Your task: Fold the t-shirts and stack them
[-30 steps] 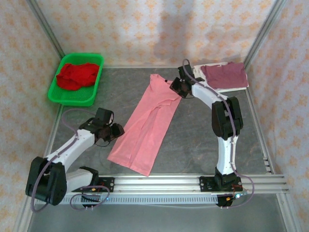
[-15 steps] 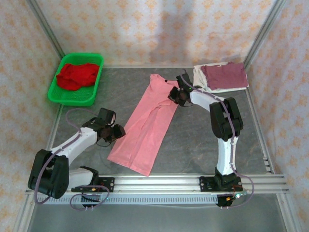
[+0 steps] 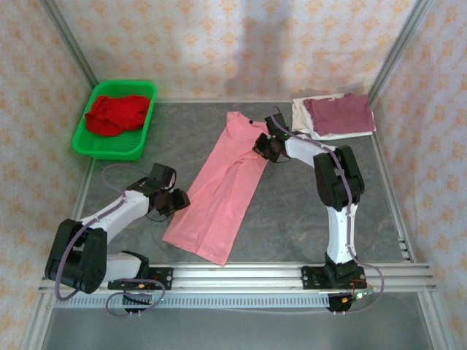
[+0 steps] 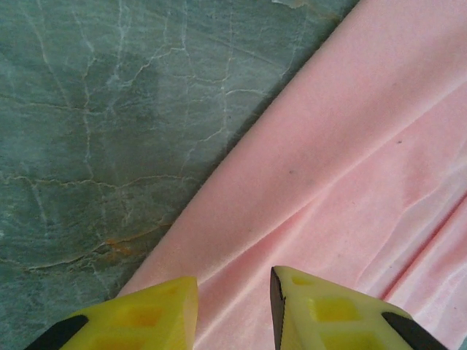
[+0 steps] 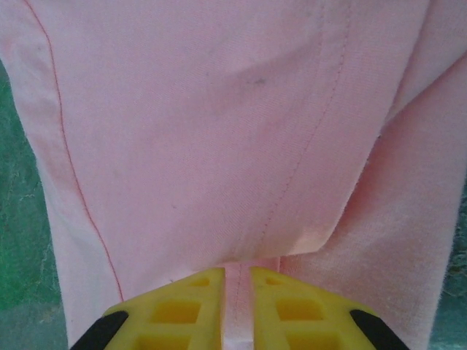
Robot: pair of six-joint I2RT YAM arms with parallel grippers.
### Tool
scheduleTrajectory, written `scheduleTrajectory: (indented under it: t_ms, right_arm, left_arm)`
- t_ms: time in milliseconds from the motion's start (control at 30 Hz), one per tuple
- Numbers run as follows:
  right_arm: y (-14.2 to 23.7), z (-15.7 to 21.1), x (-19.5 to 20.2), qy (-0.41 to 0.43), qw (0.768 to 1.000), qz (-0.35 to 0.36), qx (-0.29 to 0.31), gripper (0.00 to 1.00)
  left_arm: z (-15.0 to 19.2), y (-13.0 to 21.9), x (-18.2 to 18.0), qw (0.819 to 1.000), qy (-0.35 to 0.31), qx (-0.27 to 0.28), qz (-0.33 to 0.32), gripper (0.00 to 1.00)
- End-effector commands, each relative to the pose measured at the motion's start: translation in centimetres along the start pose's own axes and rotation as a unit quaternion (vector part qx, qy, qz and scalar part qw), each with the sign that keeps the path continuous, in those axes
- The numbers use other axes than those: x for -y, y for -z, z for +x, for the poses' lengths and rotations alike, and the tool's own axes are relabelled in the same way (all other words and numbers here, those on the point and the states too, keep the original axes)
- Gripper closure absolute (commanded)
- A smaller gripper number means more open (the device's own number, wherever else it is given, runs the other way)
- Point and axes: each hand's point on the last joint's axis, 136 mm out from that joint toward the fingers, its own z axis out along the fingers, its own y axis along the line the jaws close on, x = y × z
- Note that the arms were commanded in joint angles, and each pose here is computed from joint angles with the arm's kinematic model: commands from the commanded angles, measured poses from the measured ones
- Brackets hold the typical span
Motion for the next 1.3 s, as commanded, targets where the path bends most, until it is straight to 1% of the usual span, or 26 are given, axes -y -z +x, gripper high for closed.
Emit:
scheduleTrajectory:
  t_ms: [0, 367, 533, 733, 867, 1000, 1267]
  right_arm:
    - [-1.0, 1.0, 0.5, 0.01, 1.0, 0.006, -0.011, 0.83]
    - [-1.0, 1.3, 0.8, 0.013, 1.0, 0.009, -0.009, 0.81]
    - [-1.0, 0.9, 0.3, 0.015, 1.0, 0.003, -0.006, 0.8]
    - [-1.7, 0.7, 0.1, 0.011, 1.0, -0.005, -0.005, 0.85]
    - [-1.8, 0.5, -0.1, 0.009, 1.0, -0.009, -0.001, 0.93]
    - [-0.8, 0.0, -0.9, 0.011, 1.0, -0.016, 0.011, 0.99]
    - [2.3, -0.9, -1.8, 0.021, 0.999, -0.008, 0.034, 1.0]
  left_arm:
    - [0.4, -0.7, -0.4, 1.0, -0.008, -0.005, -0.006, 0.68]
    - [0.5, -0.9, -0.4, 1.0, -0.01, -0.008, -0.009, 0.68]
    - [0.5, -1.0, -0.3, 1.0, -0.01, -0.011, -0.008, 0.68]
    - [0.5, -1.1, -0.4, 1.0, -0.01, -0.011, -0.009, 0.68]
    - [0.6, -1.1, -0.5, 1.0, -0.01, -0.012, -0.011, 0.68]
    - [0.7, -1.1, -0.6, 1.0, -0.01, -0.013, -0.013, 0.68]
    - [0.7, -1.4, -1.0, 1.0, -0.002, -0.012, -0.021, 0.68]
